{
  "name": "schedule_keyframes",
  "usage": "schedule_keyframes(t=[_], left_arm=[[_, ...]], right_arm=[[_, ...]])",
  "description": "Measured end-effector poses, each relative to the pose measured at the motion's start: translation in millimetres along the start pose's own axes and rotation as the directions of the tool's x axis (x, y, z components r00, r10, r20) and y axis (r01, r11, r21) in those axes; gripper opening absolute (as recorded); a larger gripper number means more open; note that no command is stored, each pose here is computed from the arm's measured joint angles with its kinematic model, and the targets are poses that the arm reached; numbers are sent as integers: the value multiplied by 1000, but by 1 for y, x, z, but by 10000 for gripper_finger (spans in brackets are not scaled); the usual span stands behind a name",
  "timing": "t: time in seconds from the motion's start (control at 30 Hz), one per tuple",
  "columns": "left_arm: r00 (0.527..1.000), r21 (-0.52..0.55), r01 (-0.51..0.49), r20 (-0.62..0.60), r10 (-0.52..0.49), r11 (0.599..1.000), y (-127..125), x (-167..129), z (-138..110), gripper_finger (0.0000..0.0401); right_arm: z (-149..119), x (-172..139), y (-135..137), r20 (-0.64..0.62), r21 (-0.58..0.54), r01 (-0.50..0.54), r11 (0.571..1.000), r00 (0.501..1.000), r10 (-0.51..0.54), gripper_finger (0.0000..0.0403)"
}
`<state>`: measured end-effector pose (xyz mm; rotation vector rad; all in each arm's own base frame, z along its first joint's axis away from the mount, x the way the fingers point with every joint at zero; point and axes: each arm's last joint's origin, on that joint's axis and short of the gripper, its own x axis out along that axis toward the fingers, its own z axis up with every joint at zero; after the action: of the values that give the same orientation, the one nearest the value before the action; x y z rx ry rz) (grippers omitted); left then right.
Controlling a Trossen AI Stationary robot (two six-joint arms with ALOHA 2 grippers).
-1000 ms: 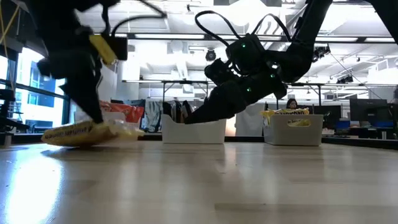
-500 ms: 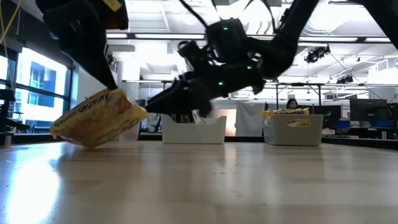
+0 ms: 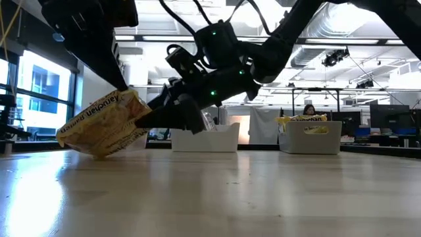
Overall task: Sort Maruchan noodles
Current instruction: Put the yellow noodle pack into the gray bin
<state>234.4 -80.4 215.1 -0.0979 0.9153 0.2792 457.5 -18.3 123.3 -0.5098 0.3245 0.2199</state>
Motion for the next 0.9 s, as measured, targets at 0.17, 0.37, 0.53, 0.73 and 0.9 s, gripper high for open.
schedule_keyframes(t=[0.17, 0.37, 0.53, 0.73, 0.9], left_arm=[[1000, -1, 3, 0, -3, 1000, 0, 0, 0, 0], [1000, -14, 6, 7, -6, 1000, -1, -3, 5, 2], [1000, -48, 27, 1, -27, 998, 0, -14, 20, 24], [997, -161, 51, -56, -61, 986, 6, -27, 37, 80], [998, -170, 53, -37, -60, 984, 11, -36, 50, 143]], right_arm=[[0, 0, 0, -1, 10, -2, 1000, 1000, 2, 181], [-1, 0, 0, -2, 56, -4, 998, 1000, 4, 99], [-2, 0, -1, -14, 68, -5, 998, 1000, 6, 45], [2, 0, -5, -24, 118, 9, 993, 1000, -6, 4], [9, 4, -10, -65, 134, -14, 991, 998, 23, 5]])
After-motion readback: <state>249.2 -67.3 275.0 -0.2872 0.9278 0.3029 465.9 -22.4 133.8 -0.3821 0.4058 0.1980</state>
